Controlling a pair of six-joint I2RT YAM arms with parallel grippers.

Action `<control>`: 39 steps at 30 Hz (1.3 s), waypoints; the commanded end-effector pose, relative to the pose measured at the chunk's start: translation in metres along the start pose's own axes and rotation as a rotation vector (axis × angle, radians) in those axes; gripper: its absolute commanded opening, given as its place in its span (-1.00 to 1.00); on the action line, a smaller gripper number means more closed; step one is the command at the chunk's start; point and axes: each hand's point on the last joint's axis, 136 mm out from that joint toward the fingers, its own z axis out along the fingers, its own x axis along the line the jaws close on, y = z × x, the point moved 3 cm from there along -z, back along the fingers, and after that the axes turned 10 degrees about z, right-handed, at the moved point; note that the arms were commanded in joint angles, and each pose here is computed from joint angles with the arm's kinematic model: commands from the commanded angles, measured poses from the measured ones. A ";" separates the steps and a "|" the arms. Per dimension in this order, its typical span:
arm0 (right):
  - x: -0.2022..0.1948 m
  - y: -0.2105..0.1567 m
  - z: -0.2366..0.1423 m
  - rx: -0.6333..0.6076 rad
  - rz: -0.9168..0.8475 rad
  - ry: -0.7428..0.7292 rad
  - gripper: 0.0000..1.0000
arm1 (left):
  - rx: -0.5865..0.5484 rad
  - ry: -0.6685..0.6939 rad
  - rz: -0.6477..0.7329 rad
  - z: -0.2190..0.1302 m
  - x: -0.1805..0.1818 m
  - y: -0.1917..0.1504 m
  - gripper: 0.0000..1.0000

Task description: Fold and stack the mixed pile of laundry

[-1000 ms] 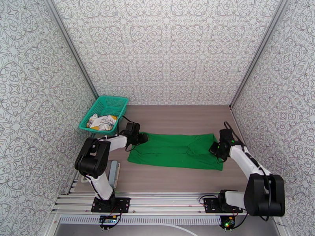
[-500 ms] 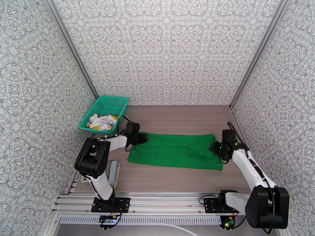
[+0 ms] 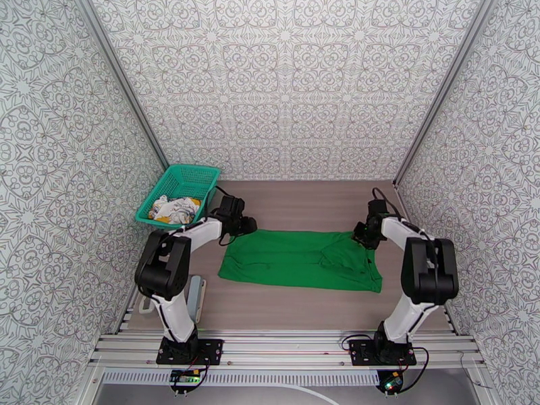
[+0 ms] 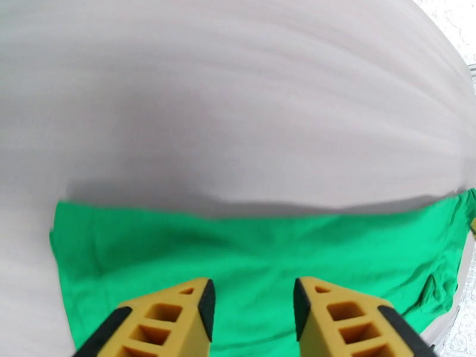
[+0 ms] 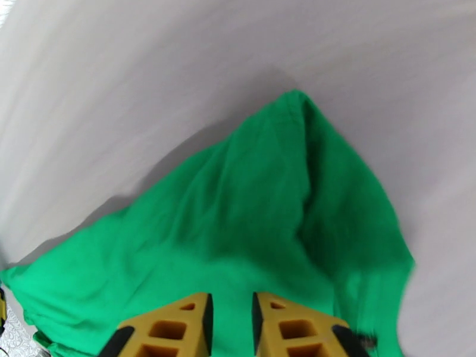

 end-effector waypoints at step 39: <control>0.003 -0.068 -0.020 0.075 0.305 0.139 -0.02 | 0.233 0.086 0.112 0.001 0.009 -0.054 -0.30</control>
